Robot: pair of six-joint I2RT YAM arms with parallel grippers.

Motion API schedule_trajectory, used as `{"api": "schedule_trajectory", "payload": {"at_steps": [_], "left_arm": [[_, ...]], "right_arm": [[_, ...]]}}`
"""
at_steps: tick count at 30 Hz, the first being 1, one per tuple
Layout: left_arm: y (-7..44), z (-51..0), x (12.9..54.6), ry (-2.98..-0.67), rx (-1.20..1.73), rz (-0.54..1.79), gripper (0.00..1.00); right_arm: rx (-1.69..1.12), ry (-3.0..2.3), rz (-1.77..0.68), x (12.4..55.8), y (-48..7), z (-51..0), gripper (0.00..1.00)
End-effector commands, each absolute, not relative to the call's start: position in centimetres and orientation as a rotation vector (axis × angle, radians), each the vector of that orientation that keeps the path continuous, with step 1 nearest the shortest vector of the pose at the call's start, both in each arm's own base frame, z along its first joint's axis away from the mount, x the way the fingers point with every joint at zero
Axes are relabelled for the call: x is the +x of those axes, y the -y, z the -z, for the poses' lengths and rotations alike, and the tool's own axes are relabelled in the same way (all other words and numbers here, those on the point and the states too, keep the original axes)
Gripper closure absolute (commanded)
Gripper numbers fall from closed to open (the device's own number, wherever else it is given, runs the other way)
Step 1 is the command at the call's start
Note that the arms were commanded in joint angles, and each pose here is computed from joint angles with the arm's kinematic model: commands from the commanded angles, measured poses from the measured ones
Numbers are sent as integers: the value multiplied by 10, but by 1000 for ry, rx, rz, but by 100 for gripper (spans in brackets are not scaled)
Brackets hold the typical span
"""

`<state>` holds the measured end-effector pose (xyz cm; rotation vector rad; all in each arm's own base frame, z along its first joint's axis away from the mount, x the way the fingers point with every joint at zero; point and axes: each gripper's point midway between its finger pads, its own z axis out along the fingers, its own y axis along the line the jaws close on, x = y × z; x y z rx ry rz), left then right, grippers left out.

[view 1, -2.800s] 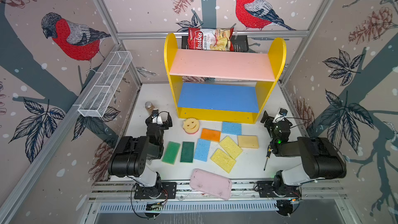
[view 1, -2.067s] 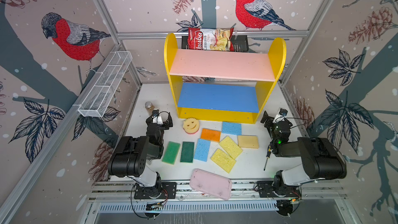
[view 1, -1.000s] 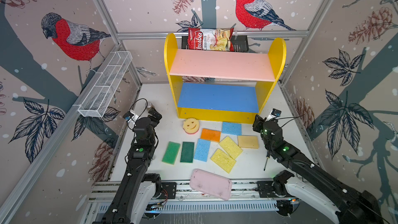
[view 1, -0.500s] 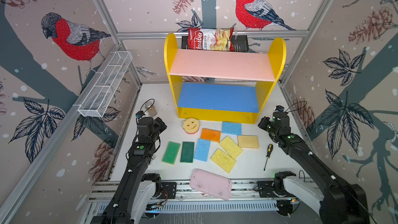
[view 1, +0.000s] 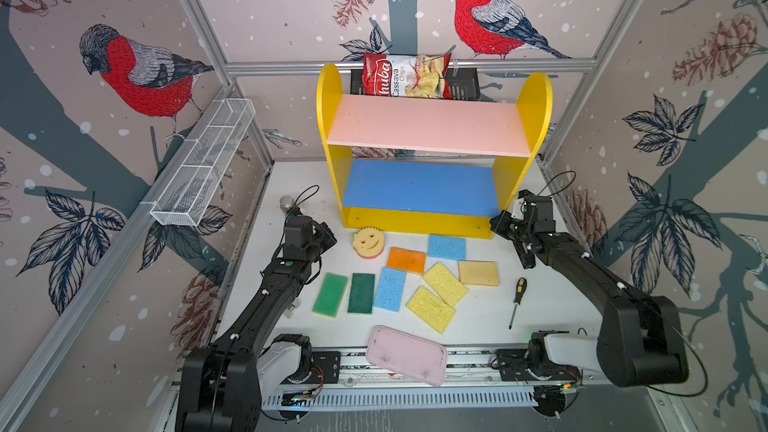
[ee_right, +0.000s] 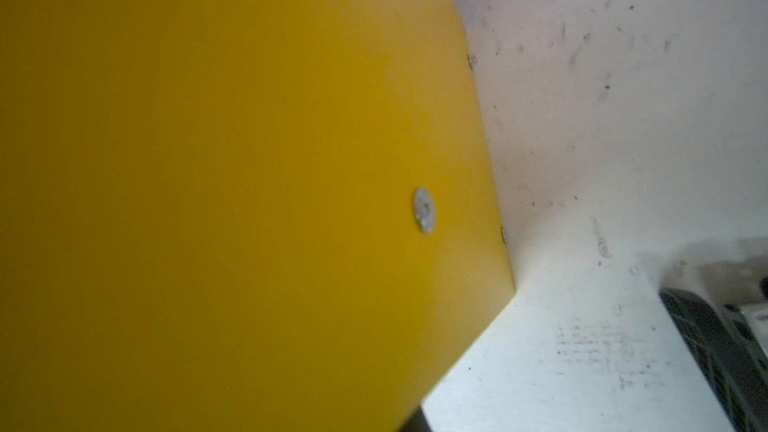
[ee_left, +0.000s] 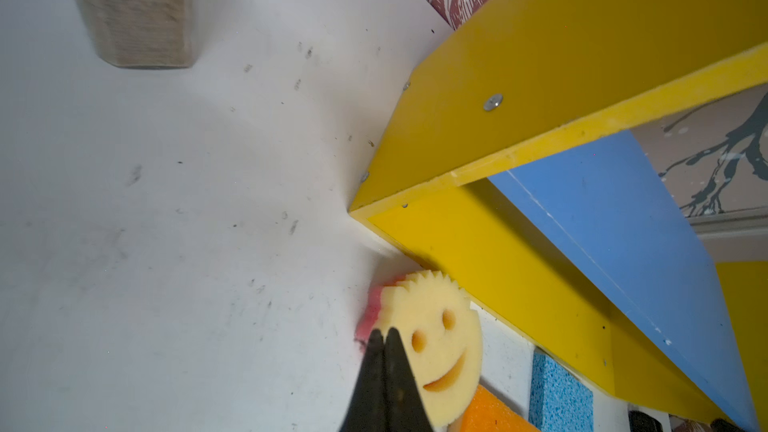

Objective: Place and organize the cleaning sponges onto the shelf
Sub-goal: 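Lower both grippers toward the sponges in front of the shelf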

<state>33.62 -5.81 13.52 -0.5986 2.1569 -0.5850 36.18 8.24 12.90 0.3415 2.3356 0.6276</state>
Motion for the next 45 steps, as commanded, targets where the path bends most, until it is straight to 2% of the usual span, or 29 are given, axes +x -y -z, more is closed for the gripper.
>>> {"api": "schedule_trajectory", "payload": {"at_steps": [1, 15, 23, 28, 36, 45], "left_arm": [[67, -147, 353, -2099, -554, 633, 100], [86, -144, 414, -2137, -479, 651, 100], [90, -141, 431, -2134, -473, 659, 100], [96, -141, 438, -2146, -462, 680, 100], [81, -163, 407, -2120, -444, 593, 100], [63, -163, 344, -2137, -440, 508, 99]], "right_arm": [[317, -2265, -622, 380, -76, -144, 99], [384, -2210, -622, 424, -66, -153, 99], [380, -2204, -610, 448, -66, -160, 99], [373, -2212, -613, 444, -70, -158, 99], [202, -2235, -501, 397, -116, -163, 96], [48, -2225, -464, 339, -179, -149, 83]]}}
